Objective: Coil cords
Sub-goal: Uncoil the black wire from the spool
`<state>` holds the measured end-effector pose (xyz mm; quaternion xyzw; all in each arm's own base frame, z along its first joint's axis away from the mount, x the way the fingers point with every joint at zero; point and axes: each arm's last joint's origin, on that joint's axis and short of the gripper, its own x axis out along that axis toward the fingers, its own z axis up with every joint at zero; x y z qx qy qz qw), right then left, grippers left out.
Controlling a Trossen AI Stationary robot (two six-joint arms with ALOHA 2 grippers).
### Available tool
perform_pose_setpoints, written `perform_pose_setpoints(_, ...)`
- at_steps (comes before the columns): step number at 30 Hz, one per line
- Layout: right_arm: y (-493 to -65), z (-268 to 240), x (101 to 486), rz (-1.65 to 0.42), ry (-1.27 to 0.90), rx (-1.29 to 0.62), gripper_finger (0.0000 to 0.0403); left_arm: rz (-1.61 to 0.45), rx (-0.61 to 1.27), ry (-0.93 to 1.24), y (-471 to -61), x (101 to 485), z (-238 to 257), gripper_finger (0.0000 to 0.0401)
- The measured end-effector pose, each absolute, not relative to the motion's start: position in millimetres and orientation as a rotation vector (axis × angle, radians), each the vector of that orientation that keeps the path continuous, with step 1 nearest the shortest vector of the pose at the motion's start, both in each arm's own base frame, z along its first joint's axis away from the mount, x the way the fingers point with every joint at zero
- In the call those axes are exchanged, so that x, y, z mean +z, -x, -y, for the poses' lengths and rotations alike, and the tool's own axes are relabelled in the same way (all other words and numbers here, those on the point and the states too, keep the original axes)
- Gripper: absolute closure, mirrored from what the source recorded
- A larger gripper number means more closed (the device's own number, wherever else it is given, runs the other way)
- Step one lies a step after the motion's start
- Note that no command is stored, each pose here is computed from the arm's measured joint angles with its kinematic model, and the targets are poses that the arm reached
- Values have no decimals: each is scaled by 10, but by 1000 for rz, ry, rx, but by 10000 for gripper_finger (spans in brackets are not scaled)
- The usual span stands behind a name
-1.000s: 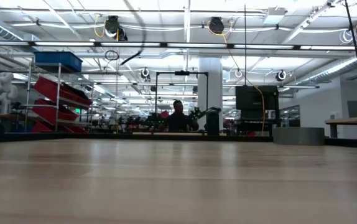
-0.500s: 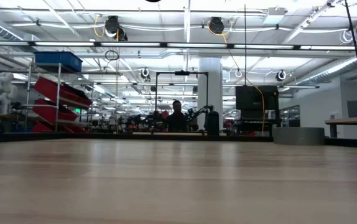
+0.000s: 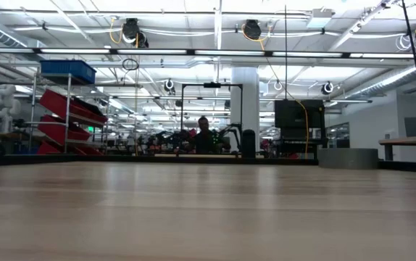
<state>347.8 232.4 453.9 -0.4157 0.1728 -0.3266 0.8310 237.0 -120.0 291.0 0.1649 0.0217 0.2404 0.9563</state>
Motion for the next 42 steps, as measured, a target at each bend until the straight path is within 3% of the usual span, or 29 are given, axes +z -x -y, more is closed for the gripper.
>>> perform_pose_setpoints(24,-2558,-1657,5317,-297,664,-786,402,-48,493,-338,-2370,2900,1198,400)
perform_pose_setpoints(33,-2355,-1506,5083,-314,513,-637,403,-20,490,-312,-2360,2938,1199,400)
perform_pose_setpoints(42,-2276,-1450,4717,-446,414,-646,403,42,458,-297,-2314,3018,1266,400)
